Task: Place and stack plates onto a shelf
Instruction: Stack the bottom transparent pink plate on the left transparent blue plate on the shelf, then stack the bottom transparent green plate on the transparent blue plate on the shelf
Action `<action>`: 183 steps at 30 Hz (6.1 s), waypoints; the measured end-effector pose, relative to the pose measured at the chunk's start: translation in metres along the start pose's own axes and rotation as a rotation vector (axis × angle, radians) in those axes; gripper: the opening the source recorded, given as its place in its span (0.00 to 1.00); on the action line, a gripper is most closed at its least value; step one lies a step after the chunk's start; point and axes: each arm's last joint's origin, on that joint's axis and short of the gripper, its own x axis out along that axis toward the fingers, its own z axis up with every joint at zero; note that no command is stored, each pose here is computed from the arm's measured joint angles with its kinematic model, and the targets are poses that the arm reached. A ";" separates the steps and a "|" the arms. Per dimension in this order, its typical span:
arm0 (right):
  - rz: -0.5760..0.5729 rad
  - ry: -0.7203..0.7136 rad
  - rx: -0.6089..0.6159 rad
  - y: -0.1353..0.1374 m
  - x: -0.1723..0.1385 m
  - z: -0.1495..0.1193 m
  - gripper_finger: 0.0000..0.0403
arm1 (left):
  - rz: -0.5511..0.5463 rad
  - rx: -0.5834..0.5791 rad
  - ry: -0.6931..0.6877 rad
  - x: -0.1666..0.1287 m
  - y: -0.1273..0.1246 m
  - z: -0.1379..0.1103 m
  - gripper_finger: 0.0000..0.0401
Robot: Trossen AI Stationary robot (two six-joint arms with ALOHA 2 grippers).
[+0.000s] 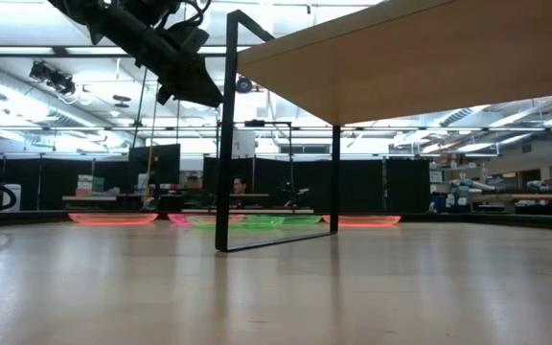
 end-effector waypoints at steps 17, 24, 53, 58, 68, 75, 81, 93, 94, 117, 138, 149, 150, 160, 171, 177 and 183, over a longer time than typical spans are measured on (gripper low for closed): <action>-0.225 0.197 0.024 -0.020 0.035 -0.013 0.03 | 0.000 0.000 0.000 0.000 0.000 0.000 0.27; -0.242 0.227 0.015 -0.024 0.043 -0.014 0.03 | 0.000 0.000 0.004 0.000 0.000 -0.001 0.27; -0.238 0.223 0.009 -0.023 0.041 -0.014 0.12 | 0.001 0.000 0.004 0.000 0.000 -0.001 0.27; -0.238 0.223 0.009 -0.023 0.041 -0.014 0.16 | 0.001 0.000 0.005 0.000 0.000 -0.001 0.27; -0.242 0.220 0.015 -0.023 0.041 -0.013 0.27 | 0.001 0.000 0.005 0.000 0.000 -0.001 0.27; -0.242 0.220 0.015 -0.023 0.041 -0.013 0.35 | 0.001 0.000 0.004 0.000 0.000 -0.001 0.27; -0.268 0.201 0.010 -0.024 0.041 -0.013 0.40 | 0.001 0.000 0.005 0.000 0.000 -0.001 0.27; -0.303 0.177 -0.003 -0.025 0.041 -0.012 0.42 | 0.001 0.001 0.005 0.000 0.000 -0.001 0.27; -0.303 0.177 -0.003 -0.025 0.041 -0.012 0.42 | 0.001 0.002 0.005 0.000 0.000 -0.001 0.27; -0.305 0.176 -0.004 -0.025 0.041 -0.012 0.41 | -0.220 0.398 0.192 0.009 -0.032 -0.028 0.27; -0.305 0.176 -0.005 -0.025 0.041 -0.012 0.41 | -0.247 0.498 0.498 0.073 -0.042 -0.086 0.27; -0.305 0.175 -0.005 -0.025 0.041 -0.012 0.41 | -0.271 0.574 0.522 0.079 -0.044 -0.094 0.27; -0.304 0.175 -0.005 -0.025 0.041 -0.012 0.41 | -0.274 0.577 0.522 0.079 -0.045 -0.095 0.27; -0.304 0.175 -0.005 -0.025 0.041 -0.012 0.41 | -0.316 0.625 0.522 0.075 -0.063 -0.101 0.27; -0.305 0.175 -0.005 -0.025 0.041 -0.012 0.41 | -0.278 0.641 0.520 0.075 -0.063 -0.101 0.27; -0.305 0.175 -0.005 -0.025 0.041 -0.012 0.41 | -0.282 0.645 0.519 0.074 -0.065 -0.101 0.27; -0.305 0.175 -0.005 -0.025 0.041 -0.012 0.41 | -0.281 0.644 0.515 0.074 -0.065 -0.101 0.27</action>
